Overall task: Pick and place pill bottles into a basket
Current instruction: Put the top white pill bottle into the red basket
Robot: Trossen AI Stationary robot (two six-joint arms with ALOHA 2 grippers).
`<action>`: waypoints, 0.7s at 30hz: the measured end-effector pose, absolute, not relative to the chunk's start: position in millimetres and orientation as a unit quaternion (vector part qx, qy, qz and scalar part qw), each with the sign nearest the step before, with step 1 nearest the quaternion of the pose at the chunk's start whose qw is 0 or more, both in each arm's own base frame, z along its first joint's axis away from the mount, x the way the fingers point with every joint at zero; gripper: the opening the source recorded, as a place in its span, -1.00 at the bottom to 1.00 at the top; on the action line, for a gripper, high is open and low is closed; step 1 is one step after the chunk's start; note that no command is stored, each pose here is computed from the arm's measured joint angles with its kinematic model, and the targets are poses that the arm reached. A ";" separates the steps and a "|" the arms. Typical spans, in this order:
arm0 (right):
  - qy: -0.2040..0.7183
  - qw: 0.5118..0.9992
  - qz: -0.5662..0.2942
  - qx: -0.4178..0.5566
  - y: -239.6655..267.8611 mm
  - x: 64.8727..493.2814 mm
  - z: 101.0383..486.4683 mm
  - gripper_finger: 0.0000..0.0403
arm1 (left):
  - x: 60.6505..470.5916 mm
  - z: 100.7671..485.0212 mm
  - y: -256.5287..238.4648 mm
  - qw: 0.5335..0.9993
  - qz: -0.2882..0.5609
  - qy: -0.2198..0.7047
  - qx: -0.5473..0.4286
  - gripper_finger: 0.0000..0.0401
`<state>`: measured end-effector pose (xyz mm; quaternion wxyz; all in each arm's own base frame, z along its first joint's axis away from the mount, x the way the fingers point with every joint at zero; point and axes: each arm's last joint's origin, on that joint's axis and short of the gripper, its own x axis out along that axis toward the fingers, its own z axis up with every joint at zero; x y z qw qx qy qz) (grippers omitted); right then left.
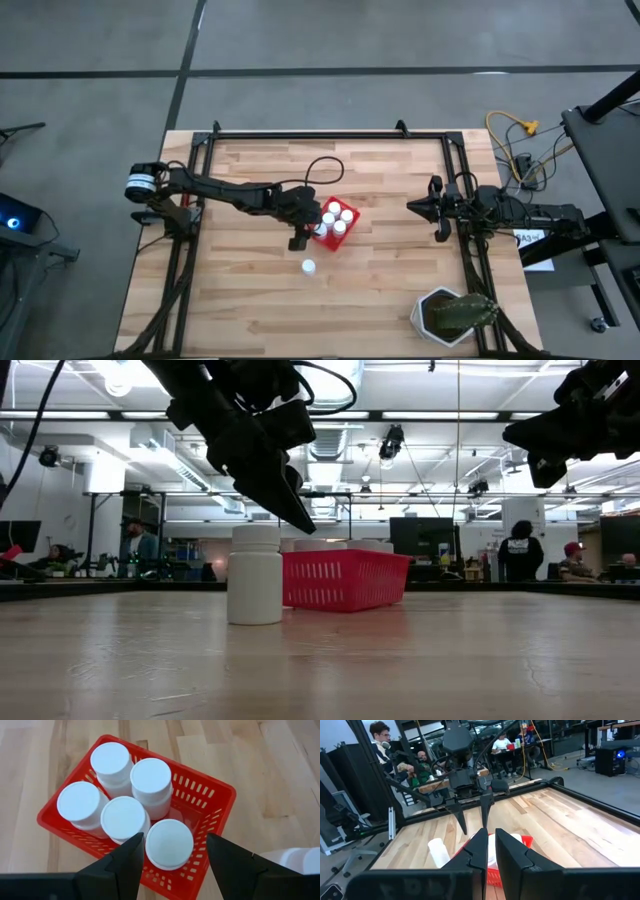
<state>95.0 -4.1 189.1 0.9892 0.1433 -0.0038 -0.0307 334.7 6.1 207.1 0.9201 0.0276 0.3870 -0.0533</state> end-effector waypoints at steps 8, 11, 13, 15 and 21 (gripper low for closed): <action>-0.004 0.989 -0.031 0.143 -4.1 95.0 189.1 -0.87 | 336.7 201.4 6.1 0.917 -0.055 0.394 0.026 -0.02; -0.004 0.989 -0.031 0.143 -4.1 95.0 189.1 -0.87 | 339.0 195.7 6.1 0.913 -0.056 0.404 0.025 -0.02; -0.004 0.989 -0.031 0.143 -4.1 95.0 189.1 -0.87 | 341.0 195.6 6.1 0.914 -0.056 0.402 0.025 -0.02; -0.004 0.989 -0.031 0.145 -4.1 95.0 189.1 -0.87 | 341.0 195.7 6.1 0.913 -0.056 0.402 0.025 -0.02; -0.004 0.989 -0.031 0.144 -4.1 95.0 189.1 -0.87 | 341.7 195.0 6.1 0.913 -0.057 0.403 0.025 -0.02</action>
